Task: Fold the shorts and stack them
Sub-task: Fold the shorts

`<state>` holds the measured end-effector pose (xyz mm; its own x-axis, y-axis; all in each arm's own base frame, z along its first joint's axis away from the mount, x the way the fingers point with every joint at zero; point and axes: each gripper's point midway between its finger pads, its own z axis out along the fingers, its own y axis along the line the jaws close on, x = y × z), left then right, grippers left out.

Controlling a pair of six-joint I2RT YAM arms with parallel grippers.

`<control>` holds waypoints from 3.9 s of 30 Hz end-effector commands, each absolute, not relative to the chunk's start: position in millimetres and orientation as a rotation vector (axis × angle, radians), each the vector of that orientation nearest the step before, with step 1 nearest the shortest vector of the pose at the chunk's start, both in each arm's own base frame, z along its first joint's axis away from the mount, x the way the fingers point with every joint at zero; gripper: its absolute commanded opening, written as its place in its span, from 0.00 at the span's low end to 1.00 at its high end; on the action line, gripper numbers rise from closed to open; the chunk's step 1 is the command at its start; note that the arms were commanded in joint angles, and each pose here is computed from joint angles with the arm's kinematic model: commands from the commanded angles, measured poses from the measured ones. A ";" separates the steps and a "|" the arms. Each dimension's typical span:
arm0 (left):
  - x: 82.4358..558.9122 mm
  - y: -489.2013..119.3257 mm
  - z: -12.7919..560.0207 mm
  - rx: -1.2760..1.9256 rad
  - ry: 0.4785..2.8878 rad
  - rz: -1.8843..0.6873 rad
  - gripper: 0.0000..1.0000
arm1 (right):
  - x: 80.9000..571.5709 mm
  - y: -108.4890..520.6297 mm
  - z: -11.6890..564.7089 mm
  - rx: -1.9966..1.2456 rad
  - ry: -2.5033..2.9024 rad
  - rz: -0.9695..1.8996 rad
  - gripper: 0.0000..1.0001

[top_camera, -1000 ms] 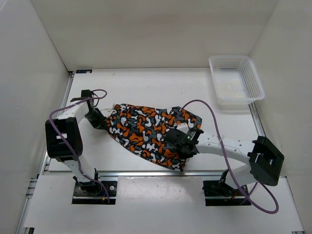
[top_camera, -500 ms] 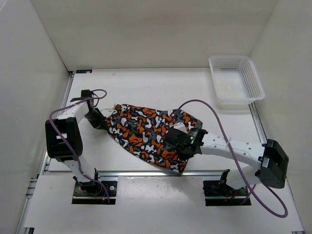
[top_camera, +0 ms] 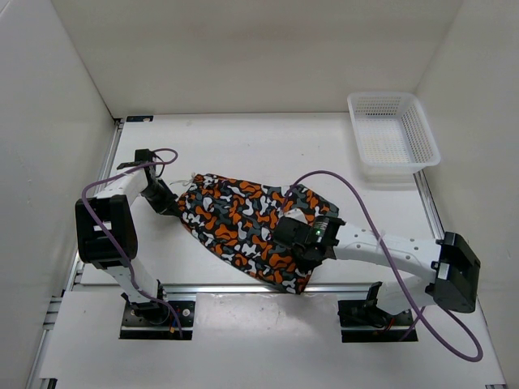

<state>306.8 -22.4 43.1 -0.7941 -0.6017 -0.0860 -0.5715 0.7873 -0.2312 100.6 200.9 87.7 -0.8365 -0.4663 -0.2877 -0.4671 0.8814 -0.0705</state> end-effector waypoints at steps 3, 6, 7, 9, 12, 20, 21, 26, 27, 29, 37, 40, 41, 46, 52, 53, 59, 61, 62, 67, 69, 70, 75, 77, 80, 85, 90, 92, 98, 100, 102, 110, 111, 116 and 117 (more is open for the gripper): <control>318.9 -23.2 58.1 -0.910 2.759 -0.313 0.15 | 97.3 202.7 95.9 -0.728 2.745 0.039 0.00; 319.4 -23.1 60.8 -0.906 2.751 -0.316 0.15 | 96.9 203.1 93.2 -0.703 2.752 0.043 0.00; 319.4 -23.1 60.8 -0.906 2.751 -0.316 0.15 | 97.0 203.3 95.1 -0.700 2.747 0.054 0.00; 319.4 -23.1 60.8 -0.906 2.751 -0.316 0.15 | 97.0 203.3 95.1 -0.700 2.747 0.054 0.00; 319.4 -23.1 60.8 -0.906 2.751 -0.316 0.15 | 85.7 210.4 97.5 -0.794 2.735 0.113 0.00; 319.4 -23.1 60.8 -0.906 2.751 -0.316 0.15 | 32.7 235.0 92.2 -1.251 2.736 0.304 0.00; 319.4 -23.1 60.8 -0.906 2.751 -0.316 0.15 | 32.5 234.7 89.9 -1.255 2.743 0.292 0.00; 322.2 -22.9 63.4 -0.902 2.742 -0.318 0.15 | 21.4 235.9 68.5 -1.335 2.800 0.236 0.00; 322.2 -22.9 63.4 -0.902 2.742 -0.318 0.15 | 20.4 238.6 66.1 -1.339 2.805 0.245 0.08; 322.7 -22.9 66.1 -0.899 2.734 -0.320 0.17 | 21.2 236.9 60.1 -1.352 2.802 0.195 0.39; 322.7 -22.8 66.1 -0.899 2.734 -0.320 0.59 | 68.2 224.6 87.2 -0.942 2.769 0.140 0.85; 322.7 -22.8 66.1 -0.899 2.734 -0.320 0.74 | 93.6 202.9 83.4 -0.630 2.857 0.124 0.76; 322.7 -22.8 66.1 -0.899 2.734 -0.320 0.75 | 96.2 196.6 77.3 -0.580 2.882 0.132 0.76; 320.4 -19.9 52.5 -0.919 2.770 -0.283 0.75 | 130.0 182.7 63.3 -0.106 2.958 0.371 0.81; 328.3 -19.2 41.3 -0.929 2.793 -0.277 0.51 | 157.2 168.9 47.3 0.247 2.932 0.615 0.77; 327.7 -19.3 38.5 -0.933 2.801 -0.274 0.45 | 156.5 167.6 43.2 0.249 2.953 0.610 0.77; 336.2 -16.2 35.0 -0.923 2.805 -0.254 0.10 | 174.0 168.7 23.6 0.236 2.966 0.534 0.65; 337.6 -12.0 38.8 -0.937 2.782 -0.223 0.10 | 188.5 171.1 21.7 0.204 2.946 0.506 0.48; 334.9 -10.9 42.2 -0.947 2.768 -0.214 0.10 | 193.8 171.3 15.0 0.211 2.961 0.473 0.40; 314.4 3.7 47.1 -1.027 2.723 -0.168 0.10 | 267.1 175.5 16.0 0.160 2.888 0.315 0.01; 303.3 6.9 52.6 -1.047 2.700 -0.182 0.10 | 295.6 174.9 20.7 0.149 2.855 0.263 0.01; 300.5 9.7 54.9 -1.058 2.687 -0.182 0.10 | 307.8 172.3 14.2 0.151 2.863 0.217 0.01; 294.1 21.4 69.7 -1.062 2.646 -0.189 0.61 | 377.2 195.3 58.3 0.065 2.744 0.219 0.42; 296.8 26.3 75.4 -1.066 2.620 -0.179 0.79 | 376.5 210.5 70.6 -0.002 2.719 0.241 0.72; 295.9 30.6 72.2 -1.084 2.622 -0.162 1.00 | 373.1 221.5 90.9 -0.053 2.676 0.260 0.84; 306.0 32.4 47.7 -1.112 2.660 -0.176 1.00 | 348.1 232.1 123.0 -0.120 2.620 0.297 0.85; 324.0 37.3 31.3 -1.190 2.648 -0.257 0.88 | 322.6 222.9 148.1 -0.139 2.584 0.313 0.85; 329.0 42.7 26.4 -1.217 2.644 -0.220 0.83 | 315.7 214.1 162.0 -0.127 2.549 0.308 0.85; 342.4 63.0 14.4 -1.256 2.624 -0.083 0.37 | 285.4 193.9 174.7 -0.125 2.529 0.320 0.86; 344.5 70.5 16.2 -1.255 2.606 -0.031 0.15 | 276.8 186.3 175.2 -0.121 2.528 0.309 0.86; 339.3 78.9 22.8 -1.261 2.598 0.047 0.10 | 273.6 179.3 175.4 -0.100 2.526 0.281 0.86; 343.5 78.8 141.8 -1.044 2.394 0.239 0.10 | 263.9 156.3 185.5 -0.056 2.504 0.225 0.86; 348.1 74.2 167.5 -0.981 2.351 0.237 0.10 | 264.1 152.0 184.5 -0.042 2.512 0.215 0.86; 346.4 36.5 213.2 -0.775 2.331 0.298 0.10 | 261.1 158.1 184.6 -0.076 2.517 0.277 0.86; 348.6 18.5 219.0 -0.714 2.339 0.271 0.10 | 263.6 165.3 183.8 -0.087 2.516 0.315 0.86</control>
